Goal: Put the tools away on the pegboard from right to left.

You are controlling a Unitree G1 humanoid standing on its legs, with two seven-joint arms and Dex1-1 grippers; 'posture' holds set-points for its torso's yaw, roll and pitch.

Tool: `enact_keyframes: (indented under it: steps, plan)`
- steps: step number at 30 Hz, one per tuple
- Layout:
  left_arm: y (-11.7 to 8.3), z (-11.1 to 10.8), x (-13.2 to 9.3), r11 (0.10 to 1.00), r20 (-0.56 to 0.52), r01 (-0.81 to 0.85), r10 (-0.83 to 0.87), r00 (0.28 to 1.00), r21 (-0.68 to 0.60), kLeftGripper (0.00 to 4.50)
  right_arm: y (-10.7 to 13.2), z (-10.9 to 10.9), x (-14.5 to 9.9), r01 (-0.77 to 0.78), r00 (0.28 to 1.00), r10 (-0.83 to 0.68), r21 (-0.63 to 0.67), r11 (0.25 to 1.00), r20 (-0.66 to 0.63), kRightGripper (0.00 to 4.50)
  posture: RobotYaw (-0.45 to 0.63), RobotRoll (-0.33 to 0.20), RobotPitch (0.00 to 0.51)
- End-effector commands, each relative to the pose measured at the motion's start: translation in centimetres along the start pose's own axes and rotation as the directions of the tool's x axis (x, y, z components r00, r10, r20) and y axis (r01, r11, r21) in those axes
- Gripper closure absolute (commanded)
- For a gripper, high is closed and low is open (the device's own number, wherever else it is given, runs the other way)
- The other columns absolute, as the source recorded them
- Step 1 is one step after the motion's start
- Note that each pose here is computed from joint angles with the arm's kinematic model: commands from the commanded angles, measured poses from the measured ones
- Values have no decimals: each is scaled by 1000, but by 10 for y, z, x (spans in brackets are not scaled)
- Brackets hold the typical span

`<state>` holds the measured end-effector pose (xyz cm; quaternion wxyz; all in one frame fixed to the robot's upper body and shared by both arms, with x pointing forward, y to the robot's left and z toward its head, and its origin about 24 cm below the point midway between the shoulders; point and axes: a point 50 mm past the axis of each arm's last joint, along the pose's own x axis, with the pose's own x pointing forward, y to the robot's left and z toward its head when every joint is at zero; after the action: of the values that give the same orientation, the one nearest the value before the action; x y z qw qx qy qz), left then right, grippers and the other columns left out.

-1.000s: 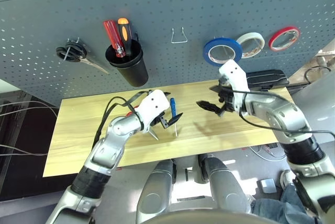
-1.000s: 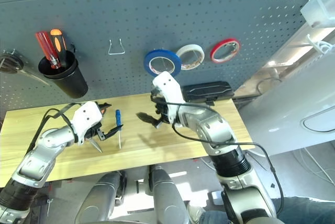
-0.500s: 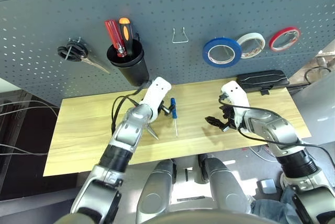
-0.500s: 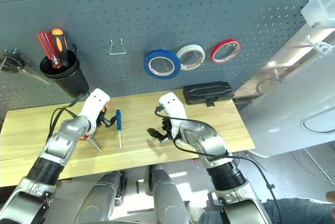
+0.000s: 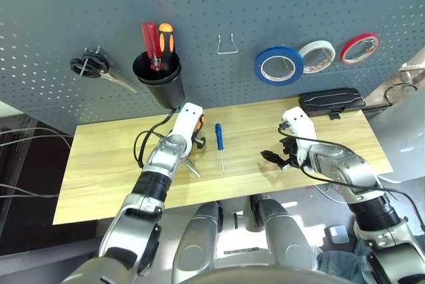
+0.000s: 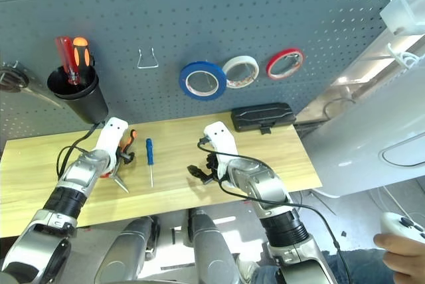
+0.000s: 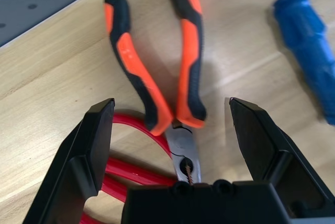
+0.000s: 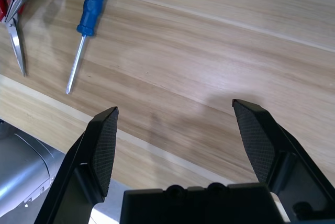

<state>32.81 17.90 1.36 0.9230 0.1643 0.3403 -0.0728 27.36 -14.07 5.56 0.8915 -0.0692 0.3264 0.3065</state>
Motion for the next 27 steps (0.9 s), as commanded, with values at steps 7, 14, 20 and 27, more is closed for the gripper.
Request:
enact_keyframes:
  steps: [7,14,20,27]
  plan:
    - [-8,-10,12,996,-50,48,-51,997,-71,0,0,-2,-1,8,1000,-9,17,1000,12,14,-68,0,291]
    - [-12,-8,13,996,-28,60,-62,998,-61,1911,-2,-1,-1,20,1000,-20,21,1000,24,0,-72,0,290]
    - [-4,6,6,999,87,30,-27,996,-36,2643,-2,5,-1,23,997,-24,23,999,73,0,-74,0,291]
    - [-1,27,-19,999,224,28,-18,974,-41,2643,-11,6,-5,65,993,-67,24,998,99,0,-70,0,295]
